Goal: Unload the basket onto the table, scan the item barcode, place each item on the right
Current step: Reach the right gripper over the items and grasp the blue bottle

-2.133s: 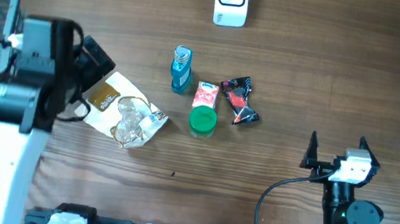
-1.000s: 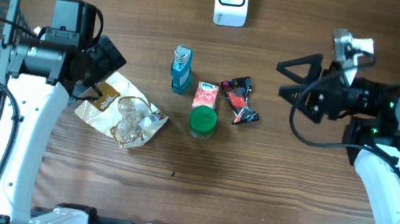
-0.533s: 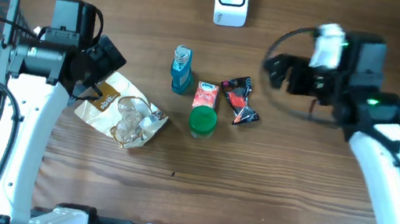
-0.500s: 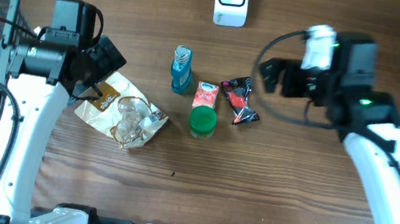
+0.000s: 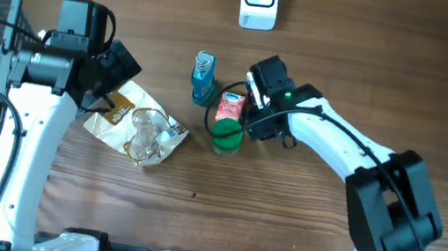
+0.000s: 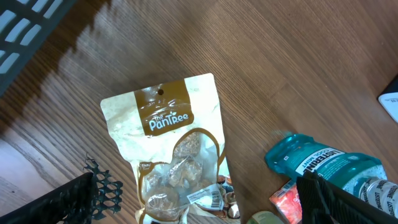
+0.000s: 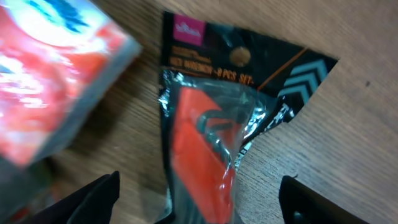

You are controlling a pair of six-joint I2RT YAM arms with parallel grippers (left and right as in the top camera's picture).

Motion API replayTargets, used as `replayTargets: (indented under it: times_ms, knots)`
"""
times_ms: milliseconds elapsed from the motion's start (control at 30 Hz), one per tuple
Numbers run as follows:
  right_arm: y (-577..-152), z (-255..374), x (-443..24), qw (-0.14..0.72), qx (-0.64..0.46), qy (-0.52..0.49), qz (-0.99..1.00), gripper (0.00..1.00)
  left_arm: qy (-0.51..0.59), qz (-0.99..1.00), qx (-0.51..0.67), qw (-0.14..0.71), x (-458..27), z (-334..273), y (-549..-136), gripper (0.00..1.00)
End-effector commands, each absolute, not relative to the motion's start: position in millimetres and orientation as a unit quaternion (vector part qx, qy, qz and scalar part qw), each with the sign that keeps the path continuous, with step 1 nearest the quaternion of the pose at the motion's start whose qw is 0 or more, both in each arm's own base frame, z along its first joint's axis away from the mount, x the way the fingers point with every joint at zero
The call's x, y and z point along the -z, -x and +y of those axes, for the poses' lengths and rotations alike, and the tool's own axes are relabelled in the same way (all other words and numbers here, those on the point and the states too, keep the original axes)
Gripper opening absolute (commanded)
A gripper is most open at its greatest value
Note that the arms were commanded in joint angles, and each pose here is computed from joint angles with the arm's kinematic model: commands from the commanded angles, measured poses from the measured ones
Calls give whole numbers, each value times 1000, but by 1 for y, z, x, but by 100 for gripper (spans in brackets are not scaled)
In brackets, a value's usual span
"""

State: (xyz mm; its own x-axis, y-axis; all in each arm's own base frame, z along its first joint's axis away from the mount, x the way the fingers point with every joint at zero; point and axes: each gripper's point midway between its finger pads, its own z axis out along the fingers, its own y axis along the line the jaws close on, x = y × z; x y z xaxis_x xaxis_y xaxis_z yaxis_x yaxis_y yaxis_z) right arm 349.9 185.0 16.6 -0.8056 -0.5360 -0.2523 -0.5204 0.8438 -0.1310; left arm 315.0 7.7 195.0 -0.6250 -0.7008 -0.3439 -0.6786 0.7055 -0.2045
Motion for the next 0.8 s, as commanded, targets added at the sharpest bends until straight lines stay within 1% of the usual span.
replayTargets:
  times_ms: [0, 33, 100, 167, 200, 267, 333, 400, 433, 500, 600, 633, 667, 733, 767]
  knots:
    - [-352, 178, -1, 127, 49, 259, 956, 69, 378, 903, 24, 203, -195, 10, -315, 100]
    - [-352, 178, 0, 127, 47, 249, 959, 50, 378, 903, 24, 203, -195, 10, -315, 100]
    - [-355, 175, 0, 129, 43, 226, 965, 36, 378, 903, 24, 203, -195, 10, -315, 100]
    - [-355, 175, -1, 121, 15, 201, 972, 17, 378, 903, 24, 203, -195, 10, -315, 100]
    - [-356, 178, -4, 113, -15, 194, 974, 16, 378, 903, 24, 203, -195, 10, -315, 100]
    - [-360, 184, -19, 92, -98, 171, 976, 16, 378, 903, 24, 203, -195, 10, -315, 100]
    - [-368, 191, -44, 77, -200, 143, 966, 11, 378, 903, 24, 203, -195, 10, -315, 100]
    - [-374, 196, -73, 67, -331, 111, 935, 10, 378, 903, 24, 203, -195, 10, -315, 100]
    - [-374, 197, -98, 56, -438, 89, 893, 10, 378, 903, 24, 203, -195, 10, -315, 100]
    - [-371, 195, -105, 49, -482, 77, 872, 10, 378, 903, 24, 203, -195, 10, -315, 100]
    - [-347, 205, -92, -3, -548, 55, 835, 10, 378, 903, 24, 203, -195, 10, -315, 100]
    - [-342, 208, -86, -22, -567, 39, 822, 11, 378, 903, 24, 203, -195, 10, -315, 100]
    - [-340, 209, -78, -37, -578, 25, 815, 14, 378, 903, 24, 203, -195, 10, -315, 100]
    - [-339, 208, -58, -67, -569, -7, 820, 15, 378, 903, 24, 203, -195, 10, -315, 100]
    - [-342, 198, -34, -76, -516, -41, 852, 21, 378, 903, 24, 203, -195, 10, -315, 100]
